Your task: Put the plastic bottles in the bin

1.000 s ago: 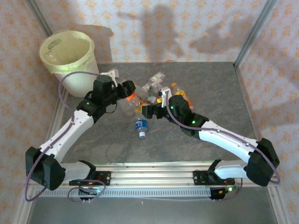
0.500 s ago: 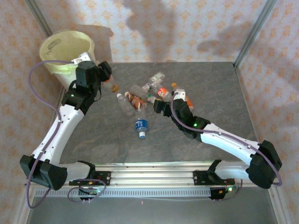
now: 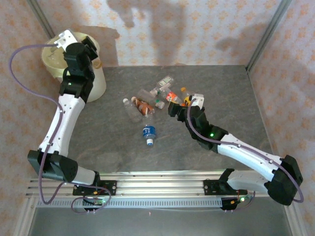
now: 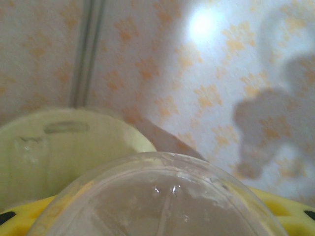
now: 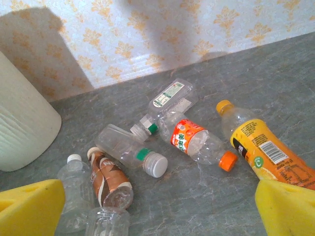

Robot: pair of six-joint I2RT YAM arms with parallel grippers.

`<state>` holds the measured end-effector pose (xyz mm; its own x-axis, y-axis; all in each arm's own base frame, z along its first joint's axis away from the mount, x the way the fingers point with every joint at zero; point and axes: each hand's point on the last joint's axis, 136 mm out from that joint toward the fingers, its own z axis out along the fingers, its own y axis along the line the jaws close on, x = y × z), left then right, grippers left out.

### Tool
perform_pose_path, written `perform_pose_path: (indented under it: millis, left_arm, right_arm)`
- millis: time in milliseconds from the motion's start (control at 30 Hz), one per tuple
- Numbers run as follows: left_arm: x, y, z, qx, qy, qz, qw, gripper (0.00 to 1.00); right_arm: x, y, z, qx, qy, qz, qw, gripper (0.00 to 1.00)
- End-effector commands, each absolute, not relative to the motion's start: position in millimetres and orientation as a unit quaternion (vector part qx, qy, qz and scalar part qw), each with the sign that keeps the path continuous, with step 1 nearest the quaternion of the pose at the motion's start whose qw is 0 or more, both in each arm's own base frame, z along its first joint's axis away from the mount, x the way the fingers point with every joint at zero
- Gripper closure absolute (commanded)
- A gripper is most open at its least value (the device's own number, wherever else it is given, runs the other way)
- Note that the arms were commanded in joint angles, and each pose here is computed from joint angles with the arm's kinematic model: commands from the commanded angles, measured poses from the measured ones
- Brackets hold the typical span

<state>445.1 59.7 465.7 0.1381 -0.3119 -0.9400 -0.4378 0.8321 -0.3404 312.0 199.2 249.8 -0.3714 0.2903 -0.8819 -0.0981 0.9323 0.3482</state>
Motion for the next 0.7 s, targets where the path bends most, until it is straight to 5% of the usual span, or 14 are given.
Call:
perform_pose_path:
  millis: [0, 367, 667]
  left_arm:
    - [440.7, 92.8, 508.0, -0.314, 0.592, 0.089, 0.737, 0.39]
    - [492.7, 159.9, 510.6, -0.377, 0.569, 0.129, 0.719, 0.38]
    - [553.4, 169.8, 444.8, -0.382, 0.644, 0.103, 0.655, 0.34]
  right_arm:
    - [308.3, 191.3, 246.6, 0.058, 0.811, 0.156, 0.560, 0.01]
    - [311.1, 191.9, 239.8, 0.044, 0.812, 0.142, 0.564, 0.01]
    - [314.3, 191.1, 239.4, 0.044, 0.818, 0.125, 0.560, 0.01]
